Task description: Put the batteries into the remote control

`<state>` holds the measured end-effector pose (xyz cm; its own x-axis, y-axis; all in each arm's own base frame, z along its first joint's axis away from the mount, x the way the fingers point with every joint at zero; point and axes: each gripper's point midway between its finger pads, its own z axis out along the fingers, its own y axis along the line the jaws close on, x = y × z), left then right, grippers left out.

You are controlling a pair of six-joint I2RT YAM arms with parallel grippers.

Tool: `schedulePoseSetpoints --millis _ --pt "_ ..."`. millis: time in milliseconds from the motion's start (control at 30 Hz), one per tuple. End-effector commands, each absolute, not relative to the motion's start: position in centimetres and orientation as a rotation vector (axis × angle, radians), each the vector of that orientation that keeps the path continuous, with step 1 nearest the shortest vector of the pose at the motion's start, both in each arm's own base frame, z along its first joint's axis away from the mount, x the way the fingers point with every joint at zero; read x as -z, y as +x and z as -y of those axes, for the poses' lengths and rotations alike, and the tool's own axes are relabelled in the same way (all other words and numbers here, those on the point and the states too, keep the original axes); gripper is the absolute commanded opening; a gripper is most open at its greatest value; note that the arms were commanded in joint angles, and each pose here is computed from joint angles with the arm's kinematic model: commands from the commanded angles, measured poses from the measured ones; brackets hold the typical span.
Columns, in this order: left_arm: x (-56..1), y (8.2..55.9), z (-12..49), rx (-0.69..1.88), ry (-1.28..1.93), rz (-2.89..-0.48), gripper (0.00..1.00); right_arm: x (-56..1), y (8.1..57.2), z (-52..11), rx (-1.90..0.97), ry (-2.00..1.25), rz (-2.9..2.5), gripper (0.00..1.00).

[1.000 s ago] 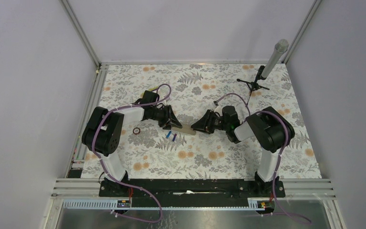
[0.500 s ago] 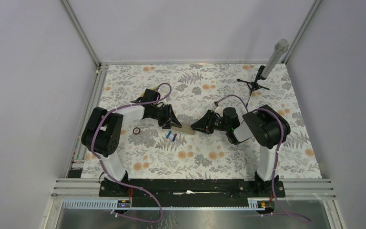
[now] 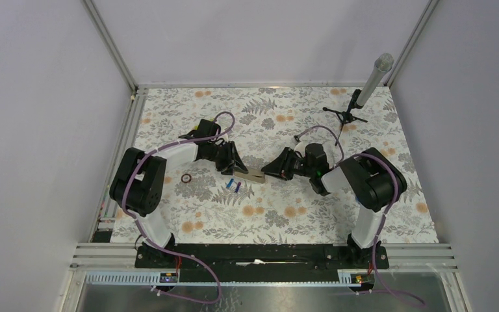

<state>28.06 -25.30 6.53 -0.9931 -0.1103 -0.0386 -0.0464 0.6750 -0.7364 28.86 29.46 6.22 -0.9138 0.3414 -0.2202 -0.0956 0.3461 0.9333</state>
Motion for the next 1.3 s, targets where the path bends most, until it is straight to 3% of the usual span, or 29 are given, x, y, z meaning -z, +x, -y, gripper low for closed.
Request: schedulePoseSetpoints --millis 0,233,500,700,867,1000,1267 --pt "-2.3 27.0 23.8 0.892 -0.121 -2.916 0.00 -13.1 28.6 -31.5 -1.669 -0.025 -2.022 0.38" --pt "-2.8 27.1 23.4 0.851 -0.064 -2.921 0.00 -8.9 31.8 -25.8 -1.191 0.205 -2.174 0.38" --pt "-3.6 27.7 23.0 0.786 0.004 -2.931 0.00 -8.0 33.9 -21.0 -0.788 0.327 -2.239 0.47" --pt "-5.1 28.1 22.8 0.777 0.161 -2.909 0.00 -8.9 32.7 -22.3 -0.868 0.164 -2.252 0.56" --pt "-9.1 26.6 23.7 0.945 0.518 -2.789 0.00 -12.7 29.6 -25.2 -1.099 -0.198 -2.174 0.83" --pt "-14.1 24.1 24.5 1.132 0.776 -2.572 0.00 -16.6 25.4 -27.3 -1.285 -0.589 -2.092 0.96" --pt "-18.6 21.3 26.0 1.222 1.068 -2.372 0.00 -17.1 23.1 -29.8 -1.315 -0.791 -2.096 0.96"
